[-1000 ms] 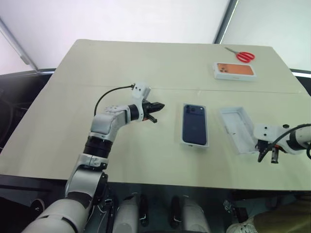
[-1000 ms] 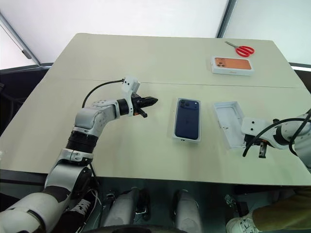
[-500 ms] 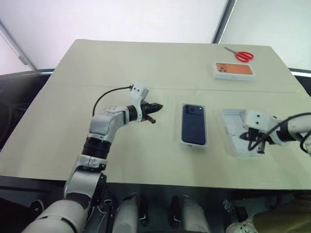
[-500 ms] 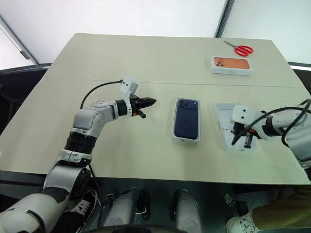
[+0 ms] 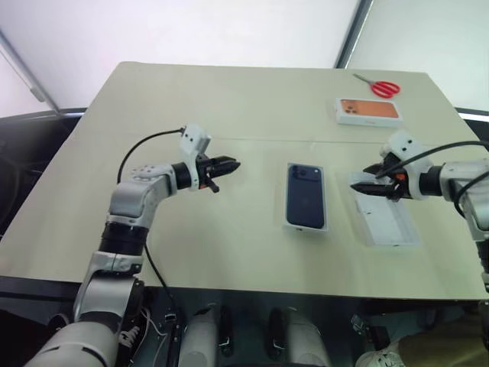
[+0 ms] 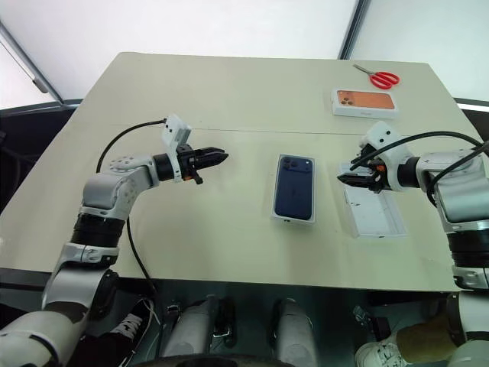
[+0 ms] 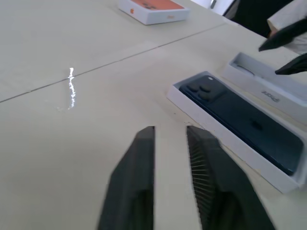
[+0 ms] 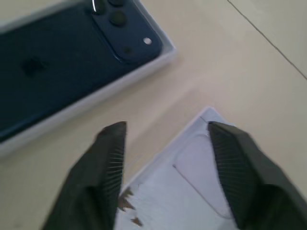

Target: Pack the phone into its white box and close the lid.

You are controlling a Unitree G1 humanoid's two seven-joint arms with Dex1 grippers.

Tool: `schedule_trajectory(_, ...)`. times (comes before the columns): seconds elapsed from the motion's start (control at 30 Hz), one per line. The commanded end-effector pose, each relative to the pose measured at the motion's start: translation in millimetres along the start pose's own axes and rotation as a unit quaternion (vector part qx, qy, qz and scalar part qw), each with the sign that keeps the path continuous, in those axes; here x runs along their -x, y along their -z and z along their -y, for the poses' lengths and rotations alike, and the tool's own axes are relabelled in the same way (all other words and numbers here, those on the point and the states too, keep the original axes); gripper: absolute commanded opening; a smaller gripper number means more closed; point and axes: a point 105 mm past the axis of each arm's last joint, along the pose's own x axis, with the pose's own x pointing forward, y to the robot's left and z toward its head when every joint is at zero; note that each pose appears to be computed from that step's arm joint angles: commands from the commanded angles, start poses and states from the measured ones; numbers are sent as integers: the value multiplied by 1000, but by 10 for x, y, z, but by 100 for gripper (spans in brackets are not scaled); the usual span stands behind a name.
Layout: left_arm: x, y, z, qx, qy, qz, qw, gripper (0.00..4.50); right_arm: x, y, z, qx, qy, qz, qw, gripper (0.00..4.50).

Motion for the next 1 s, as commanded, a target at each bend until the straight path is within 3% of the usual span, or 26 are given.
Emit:
schedule_trajectory(0.03,75,-165,108,-91,32,26,995,288,107,45,48,-84,48,-8,995,450)
schedule_trajectory(0.13,150,-156,140,-106,64,20,992,441,166,173,13,-119,74,-42,989,450)
schedule_trajectory(0.17,169,-165,133,-117,68,19,991,446,178,225,-23,-128,75,-56,987,450)
schedule_trajectory(0.27,224,-205,193,-144,99,23,984,446,185,259,-184,-196,58,-67,977,450)
schedule_trajectory(0.57,246,-271,387,-170,166,60,969,446,106,283,-444,-216,38,-99,971,450)
schedule_trajectory(0.73,204,-277,385,-183,158,66,968,446,35,287,-323,-260,74,-84,959,450)
schedule_trajectory(1.0,171,-288,391,-180,140,79,970,446,-60,317,-372,-242,99,-107,959,450)
